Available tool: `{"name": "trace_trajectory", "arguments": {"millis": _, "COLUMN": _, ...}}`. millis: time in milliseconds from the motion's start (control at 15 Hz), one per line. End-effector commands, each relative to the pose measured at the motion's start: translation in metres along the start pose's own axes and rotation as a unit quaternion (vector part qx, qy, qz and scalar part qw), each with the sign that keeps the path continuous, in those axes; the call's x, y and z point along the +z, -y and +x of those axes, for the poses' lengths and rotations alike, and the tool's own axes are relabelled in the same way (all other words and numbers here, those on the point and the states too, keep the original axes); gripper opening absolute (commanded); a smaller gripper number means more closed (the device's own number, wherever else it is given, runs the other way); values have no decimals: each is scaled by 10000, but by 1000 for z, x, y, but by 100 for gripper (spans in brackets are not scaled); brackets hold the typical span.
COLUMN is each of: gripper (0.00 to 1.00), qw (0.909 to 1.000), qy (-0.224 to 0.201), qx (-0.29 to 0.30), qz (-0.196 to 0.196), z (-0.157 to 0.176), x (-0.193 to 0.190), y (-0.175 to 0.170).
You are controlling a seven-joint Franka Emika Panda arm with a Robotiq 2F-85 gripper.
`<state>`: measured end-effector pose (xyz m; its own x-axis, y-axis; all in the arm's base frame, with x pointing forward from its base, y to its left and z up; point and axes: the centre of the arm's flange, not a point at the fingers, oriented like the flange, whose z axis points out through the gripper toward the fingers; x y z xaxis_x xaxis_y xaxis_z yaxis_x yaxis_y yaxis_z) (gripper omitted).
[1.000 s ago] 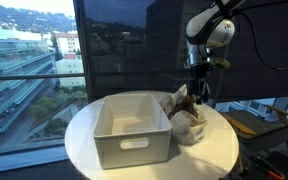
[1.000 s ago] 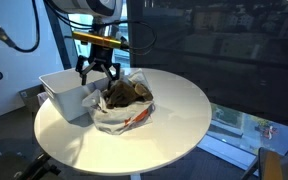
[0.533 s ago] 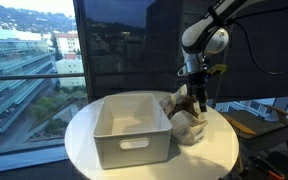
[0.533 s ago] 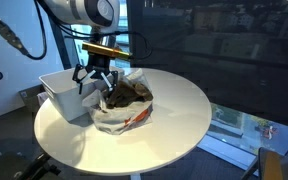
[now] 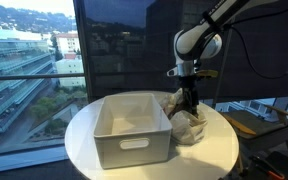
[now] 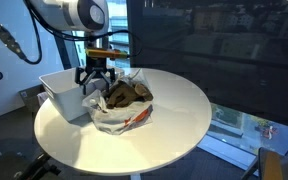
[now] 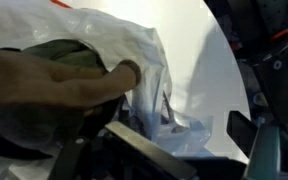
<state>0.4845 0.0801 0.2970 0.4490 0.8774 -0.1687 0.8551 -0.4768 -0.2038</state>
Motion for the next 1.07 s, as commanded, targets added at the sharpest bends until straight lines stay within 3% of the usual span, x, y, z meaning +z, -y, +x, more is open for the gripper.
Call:
{"name": "trace_trajectory", "arguments": {"millis": 0, "gripper": 100, "qw": 9993, "qy": -111, "qx": -314, "qz": -148, "z": 8, "x": 12, "y": -16}}
{"name": "trace_trajectory", "arguments": {"millis": 200, "gripper": 100, "qw": 9993, "qy": 24, "qx": -331, "qz": 173, "z": 8, "x": 28, "y": -17}}
{"name": "trace_trajectory", "arguments": {"millis": 533, "gripper": 100, "qw": 9985, "qy": 115, "qx": -383, "qz": 383, "z": 8, "x": 51, "y": -32}}
{"name": "trace_trajectory", "arguments": {"millis": 600, "gripper": 75, "qw": 9978, "qy": 118, "qx": -365, "qz": 541, "z": 9, "x": 52, "y": -33}}
{"name": "trace_trajectory", "arguments": {"millis": 667, "gripper": 74, "qw": 9974, "qy": 133, "qx": -345, "qz": 625, "z": 8, "x": 52, "y": -34}}
{"name": "trace_trajectory", "arguments": {"millis": 1000, "gripper": 35, "qw": 9884, "qy": 294, "qx": 198, "qz": 1474, "z": 9, "x": 42, "y": -44}}
